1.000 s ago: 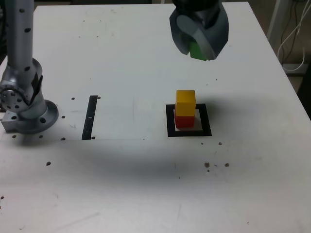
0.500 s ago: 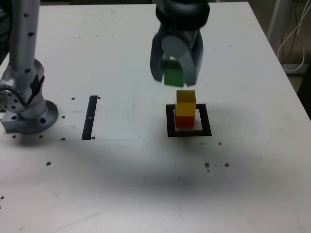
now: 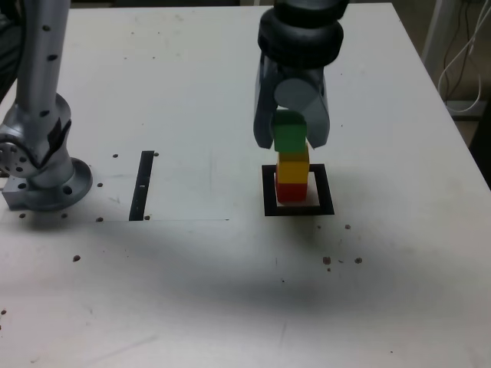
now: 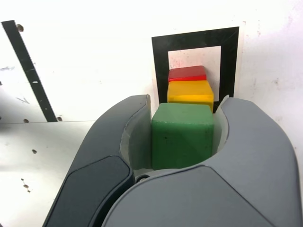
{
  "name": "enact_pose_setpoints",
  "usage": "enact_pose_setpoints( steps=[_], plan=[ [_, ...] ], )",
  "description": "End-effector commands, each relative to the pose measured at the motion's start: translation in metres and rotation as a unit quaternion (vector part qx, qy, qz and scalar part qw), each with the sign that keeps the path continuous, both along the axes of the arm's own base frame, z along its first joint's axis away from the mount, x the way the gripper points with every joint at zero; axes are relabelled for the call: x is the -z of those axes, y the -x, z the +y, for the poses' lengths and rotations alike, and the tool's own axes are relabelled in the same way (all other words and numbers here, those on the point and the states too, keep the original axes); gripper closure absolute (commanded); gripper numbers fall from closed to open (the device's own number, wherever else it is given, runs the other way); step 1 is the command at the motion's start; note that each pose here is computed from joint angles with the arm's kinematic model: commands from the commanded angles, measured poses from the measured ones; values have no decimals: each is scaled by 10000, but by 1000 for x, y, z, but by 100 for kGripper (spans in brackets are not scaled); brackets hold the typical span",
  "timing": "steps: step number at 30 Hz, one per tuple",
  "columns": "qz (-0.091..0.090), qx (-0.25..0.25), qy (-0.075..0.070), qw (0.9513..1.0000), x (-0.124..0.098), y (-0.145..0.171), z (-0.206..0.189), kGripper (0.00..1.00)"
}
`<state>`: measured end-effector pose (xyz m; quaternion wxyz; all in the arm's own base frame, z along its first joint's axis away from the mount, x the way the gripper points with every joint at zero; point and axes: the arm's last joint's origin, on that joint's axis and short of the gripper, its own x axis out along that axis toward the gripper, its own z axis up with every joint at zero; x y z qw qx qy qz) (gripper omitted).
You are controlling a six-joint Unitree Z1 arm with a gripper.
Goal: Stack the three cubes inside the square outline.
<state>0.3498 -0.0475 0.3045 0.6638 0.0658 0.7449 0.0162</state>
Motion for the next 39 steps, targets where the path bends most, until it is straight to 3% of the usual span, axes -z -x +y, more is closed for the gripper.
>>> enact_pose_setpoints(
  steps=[1,13,24,39],
  plan=[
    [3,4,-12,10000,3,-2,-1,100],
    [52,9,-60,10000,10,-6,-1,94],
    [103,40,-106,9999,13,-6,-1,65],
    [122,62,-54,9999,12,-3,-1,8]
  ],
)
